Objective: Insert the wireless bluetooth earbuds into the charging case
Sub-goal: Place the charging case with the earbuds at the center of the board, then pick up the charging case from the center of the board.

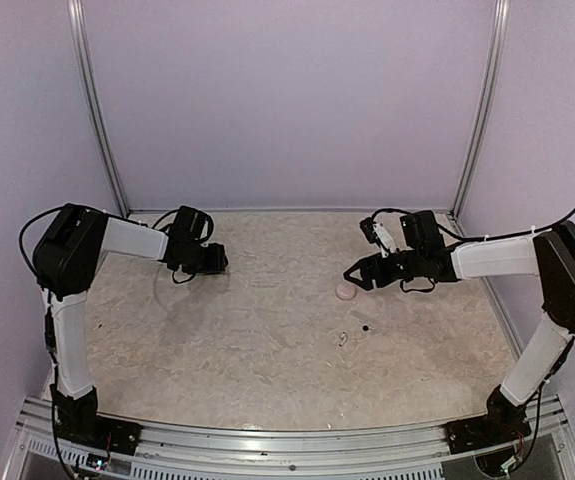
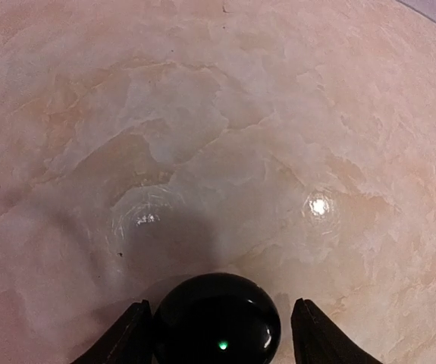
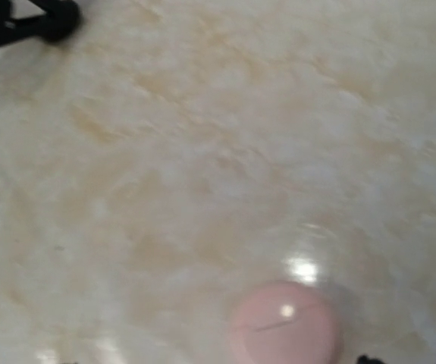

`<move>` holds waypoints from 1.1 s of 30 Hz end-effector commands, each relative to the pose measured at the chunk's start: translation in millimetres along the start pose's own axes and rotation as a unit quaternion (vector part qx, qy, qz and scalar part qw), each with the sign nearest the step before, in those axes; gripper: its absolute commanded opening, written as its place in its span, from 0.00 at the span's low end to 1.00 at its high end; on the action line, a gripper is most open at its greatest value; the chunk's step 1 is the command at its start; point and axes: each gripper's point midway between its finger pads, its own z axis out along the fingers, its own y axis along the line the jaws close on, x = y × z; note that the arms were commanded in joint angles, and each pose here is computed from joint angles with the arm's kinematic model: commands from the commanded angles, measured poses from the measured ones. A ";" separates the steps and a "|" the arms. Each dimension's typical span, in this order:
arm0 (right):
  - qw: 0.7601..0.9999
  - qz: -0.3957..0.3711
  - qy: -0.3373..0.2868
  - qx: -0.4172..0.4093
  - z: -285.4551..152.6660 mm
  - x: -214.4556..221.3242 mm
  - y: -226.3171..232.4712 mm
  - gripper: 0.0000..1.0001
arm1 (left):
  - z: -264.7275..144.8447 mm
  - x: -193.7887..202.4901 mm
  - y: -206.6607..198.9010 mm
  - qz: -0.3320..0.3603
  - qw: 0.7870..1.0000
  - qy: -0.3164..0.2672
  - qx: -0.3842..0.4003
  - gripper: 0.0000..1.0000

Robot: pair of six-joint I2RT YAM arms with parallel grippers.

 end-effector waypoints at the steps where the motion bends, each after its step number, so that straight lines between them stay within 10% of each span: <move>1: 1.000 -0.014 0.018 -0.001 10.7 5.4 -21.1 0.78 | 3.9 10.9 0.4 -0.002 1.000 0.020 -0.001 0.68; 11: 0.994 -0.067 0.079 -0.025 38.4 21.3 -29.1 0.71 | -35.8 -26.4 -25.0 0.012 0.999 -0.032 0.025 0.99; 33: 0.976 -0.112 0.187 -0.010 76.0 53.6 -33.5 0.61 | -206.2 -102.3 -74.9 0.035 0.952 -0.295 0.070 0.99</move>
